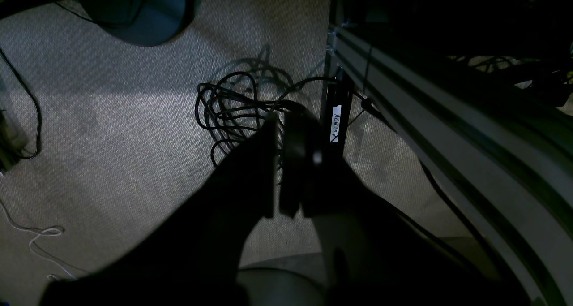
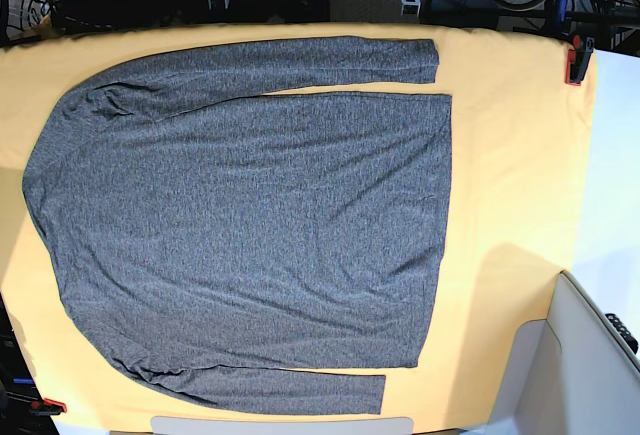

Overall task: Fold the T-shirt properly
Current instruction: 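Move both grippers down toward the shirt's shoulder corners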

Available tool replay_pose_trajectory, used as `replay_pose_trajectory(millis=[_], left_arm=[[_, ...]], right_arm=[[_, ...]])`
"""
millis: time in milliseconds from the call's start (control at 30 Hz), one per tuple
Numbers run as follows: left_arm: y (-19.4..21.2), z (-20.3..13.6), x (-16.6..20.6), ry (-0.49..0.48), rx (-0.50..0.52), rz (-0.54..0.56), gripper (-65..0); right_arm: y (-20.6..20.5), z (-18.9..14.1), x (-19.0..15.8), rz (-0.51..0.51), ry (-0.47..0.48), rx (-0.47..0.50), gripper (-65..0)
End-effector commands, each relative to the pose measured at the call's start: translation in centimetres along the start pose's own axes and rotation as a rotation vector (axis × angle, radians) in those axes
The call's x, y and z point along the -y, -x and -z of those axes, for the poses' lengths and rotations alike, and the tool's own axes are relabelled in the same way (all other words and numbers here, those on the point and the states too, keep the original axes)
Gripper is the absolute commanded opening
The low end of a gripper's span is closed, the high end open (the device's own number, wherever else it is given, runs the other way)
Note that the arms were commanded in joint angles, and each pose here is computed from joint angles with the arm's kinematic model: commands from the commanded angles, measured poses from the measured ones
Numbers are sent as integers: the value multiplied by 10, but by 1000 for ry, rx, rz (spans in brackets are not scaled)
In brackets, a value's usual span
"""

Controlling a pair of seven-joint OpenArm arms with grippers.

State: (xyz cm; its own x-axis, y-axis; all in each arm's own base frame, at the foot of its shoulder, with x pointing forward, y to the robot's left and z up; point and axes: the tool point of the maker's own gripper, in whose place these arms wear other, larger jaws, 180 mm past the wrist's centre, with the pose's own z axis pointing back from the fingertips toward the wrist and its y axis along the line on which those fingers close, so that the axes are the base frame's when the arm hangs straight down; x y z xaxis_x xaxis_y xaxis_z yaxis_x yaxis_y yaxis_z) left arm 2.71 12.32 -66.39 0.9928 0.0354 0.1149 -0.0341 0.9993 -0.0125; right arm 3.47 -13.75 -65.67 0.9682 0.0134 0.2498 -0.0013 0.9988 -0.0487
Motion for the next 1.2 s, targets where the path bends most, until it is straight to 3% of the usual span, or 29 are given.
replay_pose_trajectory(millis=[0,633,867,1167], left_arm=[[1,0,0,-3,0,-6,-649],[0,0,0,-3,3,-6,-649],[-17,-23,-12,-31,181,4,-649],[-20,-56,-23,-54,271,13,-649]], right_arm=[[-2,0,-1,7,1,18,-648],[5,-2,1,5,3,14,-650],[-22,-33,9,-39,17,232,-650],[-4,-70,23,-123,37,287,-650]])
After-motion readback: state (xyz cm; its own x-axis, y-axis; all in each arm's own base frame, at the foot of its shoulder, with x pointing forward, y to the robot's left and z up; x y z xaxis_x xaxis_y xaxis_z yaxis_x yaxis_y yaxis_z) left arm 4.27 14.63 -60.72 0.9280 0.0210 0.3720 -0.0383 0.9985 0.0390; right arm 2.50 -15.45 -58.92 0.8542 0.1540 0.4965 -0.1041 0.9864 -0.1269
